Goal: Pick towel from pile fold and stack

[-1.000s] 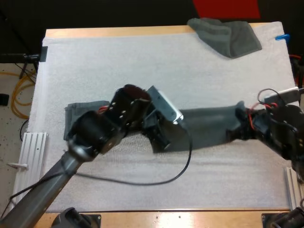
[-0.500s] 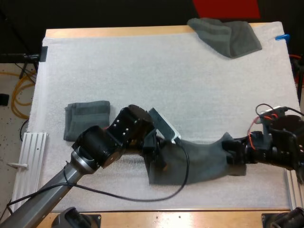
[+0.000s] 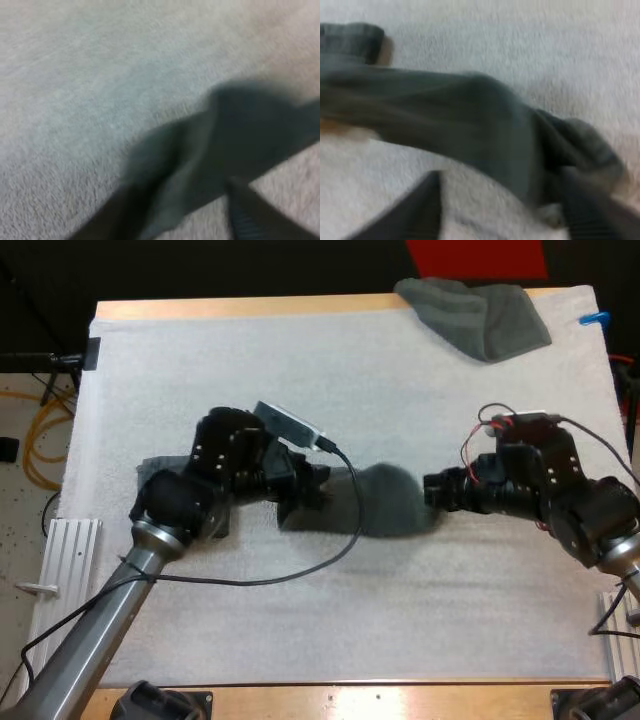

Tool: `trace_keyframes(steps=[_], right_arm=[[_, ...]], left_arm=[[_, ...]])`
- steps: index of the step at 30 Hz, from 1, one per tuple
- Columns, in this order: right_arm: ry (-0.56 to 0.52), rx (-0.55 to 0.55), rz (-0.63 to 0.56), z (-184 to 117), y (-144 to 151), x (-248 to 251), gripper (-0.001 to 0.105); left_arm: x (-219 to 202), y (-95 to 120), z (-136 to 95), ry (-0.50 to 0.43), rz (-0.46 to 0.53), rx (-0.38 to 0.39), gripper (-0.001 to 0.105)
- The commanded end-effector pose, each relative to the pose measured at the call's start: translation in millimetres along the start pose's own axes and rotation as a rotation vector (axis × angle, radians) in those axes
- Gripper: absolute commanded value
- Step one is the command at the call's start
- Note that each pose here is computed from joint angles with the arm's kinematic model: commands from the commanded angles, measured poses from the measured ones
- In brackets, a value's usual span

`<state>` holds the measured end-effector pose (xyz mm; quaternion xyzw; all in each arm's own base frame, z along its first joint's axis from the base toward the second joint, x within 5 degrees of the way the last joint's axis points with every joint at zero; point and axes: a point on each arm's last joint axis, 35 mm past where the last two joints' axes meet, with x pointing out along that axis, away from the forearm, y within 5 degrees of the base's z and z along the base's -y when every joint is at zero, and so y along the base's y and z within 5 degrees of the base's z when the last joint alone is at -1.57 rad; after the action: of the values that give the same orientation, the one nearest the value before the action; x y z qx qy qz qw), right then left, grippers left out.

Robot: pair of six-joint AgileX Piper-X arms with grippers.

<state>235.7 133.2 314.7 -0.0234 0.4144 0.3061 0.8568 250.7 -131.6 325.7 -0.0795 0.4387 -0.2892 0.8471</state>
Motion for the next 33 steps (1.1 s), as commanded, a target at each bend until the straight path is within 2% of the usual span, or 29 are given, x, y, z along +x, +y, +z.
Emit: trace_keyframes(steps=[1,2,3,8,12,17,21,25,29,33], right_arm=[[-0.046,-0.019,-0.002,8.0,1.9,-8.2,0.086],[-0.065,-0.025,-0.001,12.0,3.2,-12.7,0.086],[-0.080,-0.032,-0.003,14.6,4.2,-16.8,0.084],[-0.106,-0.040,-0.005,15.1,7.2,-29.6,0.074],[-0.029,-0.032,-0.009,5.4,7.2,-32.2,0.074],[0.074,-0.080,-0.012,-6.1,6.5,-32.4,0.074],[0.105,-0.153,-0.004,-14.1,4.3,-24.8,0.074],[0.117,-0.170,0.024,-20.1,-0.4,-2.6,0.074],[0.118,-0.196,0.027,-16.4,-8.2,31.6,0.074],[0.162,-0.193,0.118,-19.3,-13.8,71.9,0.074]], left_arm=[[-7.9,-3.4,3.3,-0.016,-0.031,0.000,0.091],[-11.5,-4.8,4.3,-0.014,-0.043,0.011,0.101],[-15.3,-6.3,4.9,-0.016,-0.045,0.040,0.105],[-36.8,-20.5,-2.0,-0.037,-0.068,0.129,0.104],[-60.9,-29.3,-14.4,-0.029,-0.072,0.147,0.104],[-87.8,-35.0,-33.8,0.011,-0.061,0.149,0.104],[-97.9,-34.1,-48.0,0.040,-0.055,0.143,0.104],[-92.6,-28.7,-61.2,0.077,-0.050,0.112,0.104],[-78.2,-19.8,-80.2,0.184,-0.059,0.077,0.104],[-65.3,-12.3,-95.5,0.255,-0.069,0.050,0.104]])
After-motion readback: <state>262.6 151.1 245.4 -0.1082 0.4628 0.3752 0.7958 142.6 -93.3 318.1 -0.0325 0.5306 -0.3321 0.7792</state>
